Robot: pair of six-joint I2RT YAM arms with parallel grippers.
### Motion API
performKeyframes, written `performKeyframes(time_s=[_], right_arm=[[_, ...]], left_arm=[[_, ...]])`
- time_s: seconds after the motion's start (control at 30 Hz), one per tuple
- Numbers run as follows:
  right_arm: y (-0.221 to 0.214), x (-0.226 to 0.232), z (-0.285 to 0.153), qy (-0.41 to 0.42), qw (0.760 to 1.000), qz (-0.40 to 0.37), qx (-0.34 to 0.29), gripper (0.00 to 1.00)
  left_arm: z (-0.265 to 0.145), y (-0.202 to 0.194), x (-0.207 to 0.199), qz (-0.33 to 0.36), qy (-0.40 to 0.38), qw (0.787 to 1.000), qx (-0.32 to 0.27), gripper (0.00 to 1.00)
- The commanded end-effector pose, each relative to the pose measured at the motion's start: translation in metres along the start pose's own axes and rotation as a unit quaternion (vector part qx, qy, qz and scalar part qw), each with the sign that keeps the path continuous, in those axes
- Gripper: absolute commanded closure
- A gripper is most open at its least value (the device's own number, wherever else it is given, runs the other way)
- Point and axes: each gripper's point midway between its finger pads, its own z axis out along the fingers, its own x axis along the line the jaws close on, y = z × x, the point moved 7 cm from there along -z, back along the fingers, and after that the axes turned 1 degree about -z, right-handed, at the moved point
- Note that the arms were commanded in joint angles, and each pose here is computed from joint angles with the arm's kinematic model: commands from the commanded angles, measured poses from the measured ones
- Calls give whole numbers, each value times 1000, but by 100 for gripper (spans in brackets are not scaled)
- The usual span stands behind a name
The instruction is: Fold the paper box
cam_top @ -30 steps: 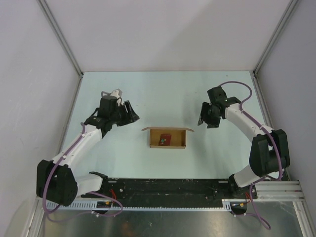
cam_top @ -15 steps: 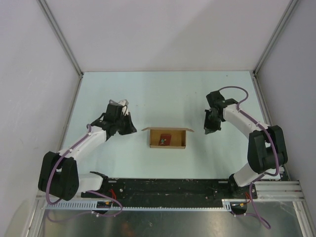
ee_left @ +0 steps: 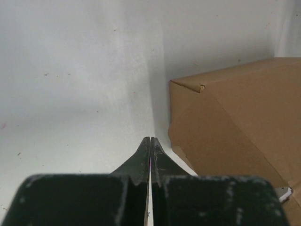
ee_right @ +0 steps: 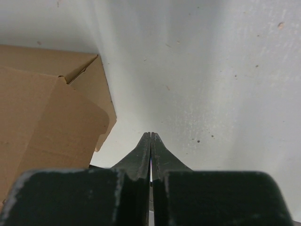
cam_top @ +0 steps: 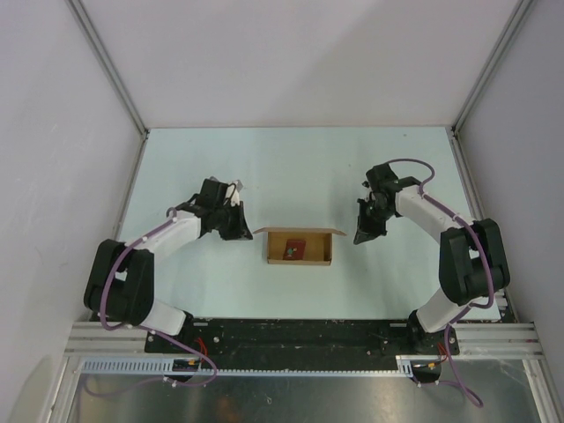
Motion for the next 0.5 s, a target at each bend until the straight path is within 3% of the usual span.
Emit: performKeyframes(time_s=[0.0, 0.47], right_arm=[[2, 6, 1, 29, 1000, -11, 3, 100], [5, 38, 12, 49, 998, -34, 13, 100]], left_arm=[[-4, 16, -14, 30, -33, 999, -10, 100], [-3, 19, -23, 47, -48, 998, 3, 100]])
